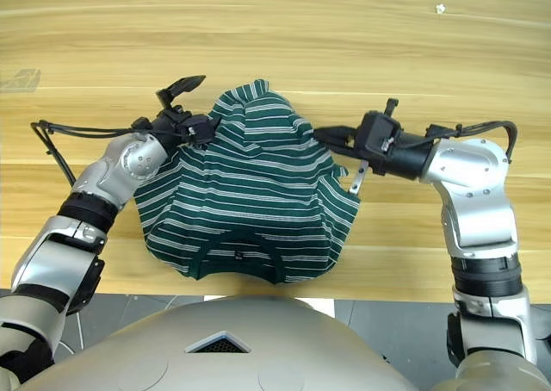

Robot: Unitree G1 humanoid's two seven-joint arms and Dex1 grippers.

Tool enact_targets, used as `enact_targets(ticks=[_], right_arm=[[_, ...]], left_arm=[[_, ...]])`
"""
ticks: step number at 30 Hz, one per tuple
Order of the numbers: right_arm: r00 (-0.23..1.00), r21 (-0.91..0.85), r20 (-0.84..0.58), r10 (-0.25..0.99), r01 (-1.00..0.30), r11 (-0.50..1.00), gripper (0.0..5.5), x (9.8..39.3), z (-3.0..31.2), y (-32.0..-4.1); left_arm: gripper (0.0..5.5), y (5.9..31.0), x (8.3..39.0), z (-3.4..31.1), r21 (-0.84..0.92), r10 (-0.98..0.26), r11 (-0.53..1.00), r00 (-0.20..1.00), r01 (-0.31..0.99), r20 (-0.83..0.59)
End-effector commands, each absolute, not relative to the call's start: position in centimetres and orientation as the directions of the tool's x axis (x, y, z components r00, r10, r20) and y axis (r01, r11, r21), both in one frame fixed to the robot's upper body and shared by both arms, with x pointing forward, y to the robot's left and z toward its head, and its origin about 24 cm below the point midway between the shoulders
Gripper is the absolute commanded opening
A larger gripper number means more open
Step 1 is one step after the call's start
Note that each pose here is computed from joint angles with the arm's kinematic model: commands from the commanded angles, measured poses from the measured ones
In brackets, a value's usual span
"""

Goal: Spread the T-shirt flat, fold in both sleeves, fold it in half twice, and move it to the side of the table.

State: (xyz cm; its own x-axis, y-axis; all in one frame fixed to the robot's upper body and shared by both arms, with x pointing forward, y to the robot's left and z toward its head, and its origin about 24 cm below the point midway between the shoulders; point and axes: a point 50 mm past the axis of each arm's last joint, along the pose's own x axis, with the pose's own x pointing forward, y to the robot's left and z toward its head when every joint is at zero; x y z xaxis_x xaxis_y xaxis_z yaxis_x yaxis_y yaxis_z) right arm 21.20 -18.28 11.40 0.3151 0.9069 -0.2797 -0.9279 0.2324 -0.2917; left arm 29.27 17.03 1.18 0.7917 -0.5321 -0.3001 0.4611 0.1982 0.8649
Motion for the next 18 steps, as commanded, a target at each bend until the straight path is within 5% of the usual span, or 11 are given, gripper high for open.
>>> enact_targets(ticks=[1, 5, 10, 15, 18], right_arm=[[0.092, -0.176, -0.275, 0.957, -0.983, 0.044, 0.01, 18.0, 11.1, -17.5], [-0.148, 0.02, -0.309, 0.939, -0.989, -0.149, 0.01, 14.7, 9.9, -17.5], [-0.269, 0.132, -0.312, 0.911, -0.962, -0.239, 0.01, 12.9, 9.2, -17.6], [-0.067, 0.023, -0.367, 0.928, -0.998, -0.063, 0.01, 15.3, 8.1, -17.1], [-0.046, 0.05, -0.327, 0.944, -0.998, -0.032, 0.62, 15.9, 8.6, -16.9]], left_arm=[[4.3, 19.8, 26.4, -0.9, 0.825, -0.462, 0.139, 0.773, 0.548, -0.436], [4.3, 20.3, 25.4, -0.2, 0.833, -0.45, 0.144, 0.785, 0.534, -0.425], [4.3, 20.8, 24.8, -0.1, 0.833, -0.413, 0.138, 0.796, 0.536, -0.443], [4.3, 20.6, 24.8, 0.1, 0.834, -0.407, 0.124, 0.794, 0.538, -0.451], [4.3, 20.4, 24.8, 0.4, 0.837, -0.415, 0.111, 0.791, 0.535, -0.451]])
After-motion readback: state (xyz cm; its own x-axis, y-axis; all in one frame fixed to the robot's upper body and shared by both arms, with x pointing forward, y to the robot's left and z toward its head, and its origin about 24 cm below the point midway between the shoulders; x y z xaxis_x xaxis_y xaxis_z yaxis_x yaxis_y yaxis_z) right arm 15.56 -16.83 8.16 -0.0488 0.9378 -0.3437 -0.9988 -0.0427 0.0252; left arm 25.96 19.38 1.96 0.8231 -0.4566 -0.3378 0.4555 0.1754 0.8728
